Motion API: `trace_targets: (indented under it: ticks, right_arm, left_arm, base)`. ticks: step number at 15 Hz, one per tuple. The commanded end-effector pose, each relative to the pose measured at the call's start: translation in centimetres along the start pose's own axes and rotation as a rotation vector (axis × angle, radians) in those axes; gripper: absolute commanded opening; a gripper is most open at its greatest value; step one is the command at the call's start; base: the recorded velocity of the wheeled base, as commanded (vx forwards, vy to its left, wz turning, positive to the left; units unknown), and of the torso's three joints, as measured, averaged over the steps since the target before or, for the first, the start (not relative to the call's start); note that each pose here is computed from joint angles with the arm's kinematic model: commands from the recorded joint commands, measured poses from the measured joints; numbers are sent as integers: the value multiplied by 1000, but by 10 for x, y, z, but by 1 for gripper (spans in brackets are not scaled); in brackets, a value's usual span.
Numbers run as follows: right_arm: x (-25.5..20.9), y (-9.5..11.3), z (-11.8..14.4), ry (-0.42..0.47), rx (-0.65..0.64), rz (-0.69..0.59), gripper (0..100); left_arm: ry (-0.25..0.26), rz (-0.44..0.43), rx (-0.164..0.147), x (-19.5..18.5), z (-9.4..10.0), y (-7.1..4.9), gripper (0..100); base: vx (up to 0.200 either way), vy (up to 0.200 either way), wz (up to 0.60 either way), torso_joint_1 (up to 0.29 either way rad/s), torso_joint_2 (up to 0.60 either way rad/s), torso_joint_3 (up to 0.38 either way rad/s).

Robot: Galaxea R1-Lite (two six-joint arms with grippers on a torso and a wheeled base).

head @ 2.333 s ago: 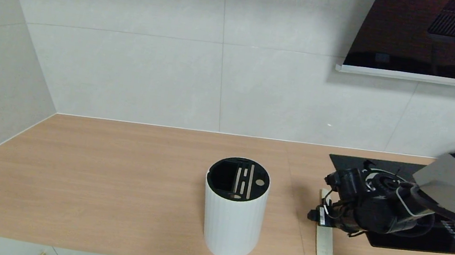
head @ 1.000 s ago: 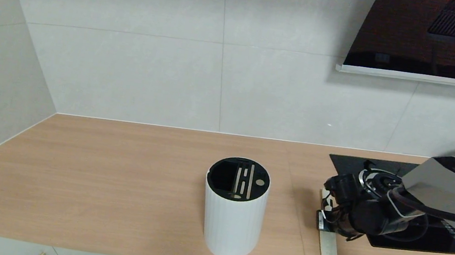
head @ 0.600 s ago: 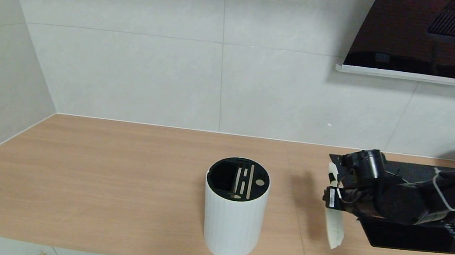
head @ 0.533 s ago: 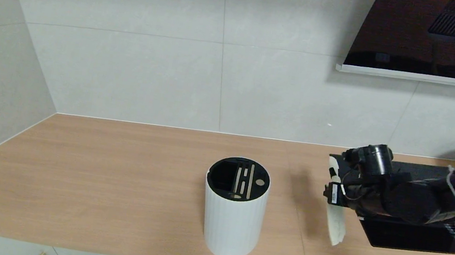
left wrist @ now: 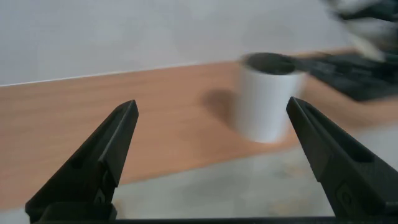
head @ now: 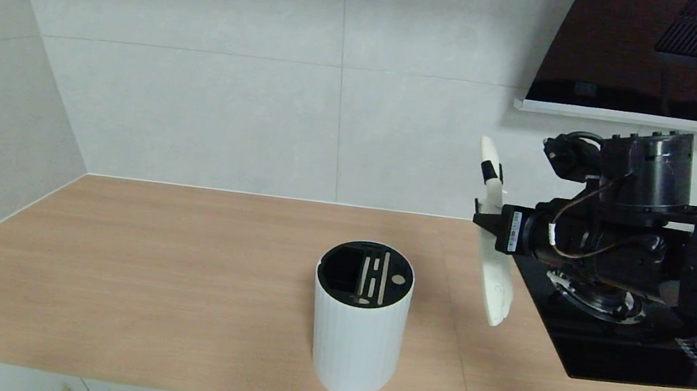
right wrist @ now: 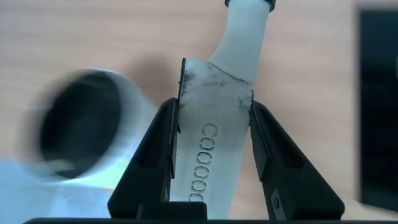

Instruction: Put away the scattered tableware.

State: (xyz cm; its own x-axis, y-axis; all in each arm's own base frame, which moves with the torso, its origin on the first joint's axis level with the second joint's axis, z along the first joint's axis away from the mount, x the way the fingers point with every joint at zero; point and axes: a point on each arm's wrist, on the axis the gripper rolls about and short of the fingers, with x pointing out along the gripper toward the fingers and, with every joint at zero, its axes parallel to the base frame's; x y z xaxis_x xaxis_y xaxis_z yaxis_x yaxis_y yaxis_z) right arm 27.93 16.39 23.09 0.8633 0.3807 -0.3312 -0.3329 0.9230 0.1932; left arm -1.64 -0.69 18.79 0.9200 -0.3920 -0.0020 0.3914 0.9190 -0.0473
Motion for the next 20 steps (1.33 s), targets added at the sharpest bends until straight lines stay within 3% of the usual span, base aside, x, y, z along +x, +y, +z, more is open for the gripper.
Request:
trace_targets:
  ticks: [1,2,4,5,7,10,13,14,17,20]
  right_arm:
    - [-17,29,4,-29,-23,95,0]
    - [-20,38,-3,-11,-35,122,0]
    - [-28,53,-11,2,-55,144,0]
    - [-32,63,-19,9,-72,147,0]
    - [-39,77,-26,13,-91,160,0]
    - [-48,91,-36,17,-113,163,0]
    - [-58,106,-41,9,-131,179,0]
    - [-63,115,-44,11,-137,208,0]
    - [-68,132,-55,26,-158,264,0]
    - [-70,151,-72,60,-194,311,0]
  left_arm:
    - [217,-235,-113,85,59,20,100]
    - [239,-282,-134,102,63,21,100]
    - [257,-410,-236,136,63,12,100]
    - [259,-476,-332,156,60,3,100]
    - [238,-518,-447,179,51,-2,100]
    - [210,-608,-566,190,44,-16,100]
    - [262,-601,-598,204,36,-19,100]
    - [301,-569,-607,216,26,-20,100]
    - [276,-498,-606,233,18,-25,100]
    - [253,-460,-596,240,14,-38,100]
  base:
    - [0,0,0,0,0,0]
    - [0,0,0,0,0,0]
    - [0,0,0,0,0,0]
    - [0,0,0,0,0,0]
    - [0,0,0,0,0,0]
    - [0,0,0,0,0,0]
    - [0,0,0,0,0,0]
    - [0,0,0,0,0,0]
    - [0,0,0,0,0,0]
    - [0,0,0,0,0,0]
